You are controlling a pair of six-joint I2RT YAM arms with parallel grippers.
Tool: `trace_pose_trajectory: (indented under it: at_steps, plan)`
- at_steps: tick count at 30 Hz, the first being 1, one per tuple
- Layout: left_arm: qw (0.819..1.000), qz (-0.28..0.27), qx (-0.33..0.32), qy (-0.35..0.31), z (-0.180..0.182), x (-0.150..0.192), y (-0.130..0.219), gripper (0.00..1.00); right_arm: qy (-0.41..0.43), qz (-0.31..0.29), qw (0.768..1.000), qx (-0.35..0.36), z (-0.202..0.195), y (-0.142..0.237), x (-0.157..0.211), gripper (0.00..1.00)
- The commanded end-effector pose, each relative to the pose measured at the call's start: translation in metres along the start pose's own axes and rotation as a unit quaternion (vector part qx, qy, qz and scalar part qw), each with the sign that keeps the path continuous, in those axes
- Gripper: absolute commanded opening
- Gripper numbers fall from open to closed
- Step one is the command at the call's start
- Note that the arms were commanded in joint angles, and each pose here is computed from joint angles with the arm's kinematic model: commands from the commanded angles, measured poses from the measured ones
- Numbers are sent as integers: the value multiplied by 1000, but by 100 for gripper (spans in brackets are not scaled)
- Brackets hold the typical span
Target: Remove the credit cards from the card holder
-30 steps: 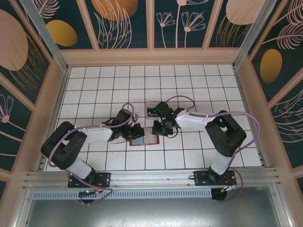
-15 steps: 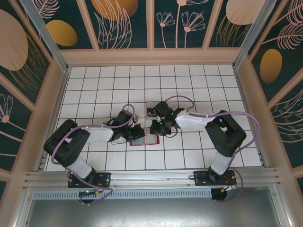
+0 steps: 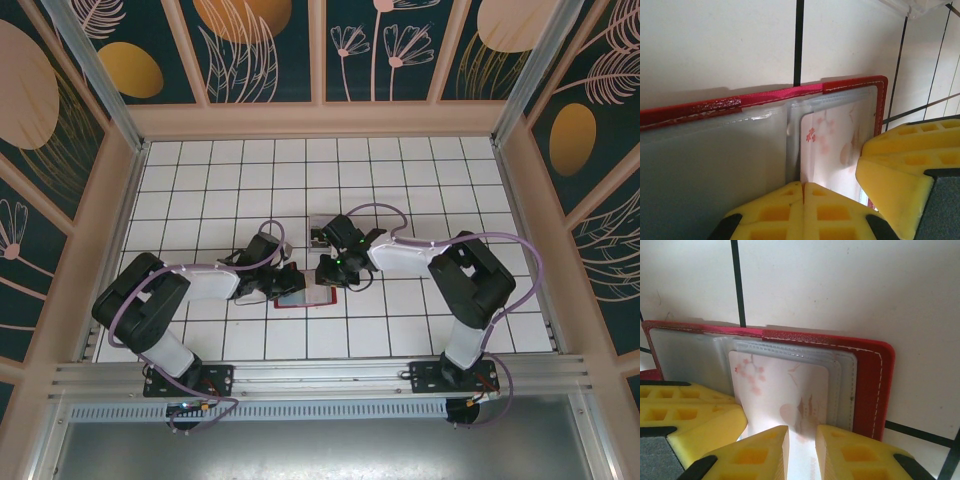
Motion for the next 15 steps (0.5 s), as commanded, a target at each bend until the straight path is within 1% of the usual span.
trace_pose_trajectory:
  at_steps: [1, 5, 15]
  plan:
    - [999, 8, -46, 1, 8, 5, 5, 3, -11, 6, 997, 70, -22, -12, 4, 24]
    - [998, 4, -63, -2, 8, 5, 9, 3, -12, 5, 997, 79, -24, -12, 5, 24]
    - [997, 1, -73, -11, 6, 5, 16, 3, -12, 3, 996, 88, -27, -11, 5, 24]
Point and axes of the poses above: each hand's point on the last joint's axis, 136 mm out from that joint toward the fingers, its own y axis back along the fingers, its own z axis along the line the jaws close on, x = y × z, the point moved 9 cm from there along y, back along the fingers, and after that the axes turned 11 degrees about -y, right-handed, at the moved point
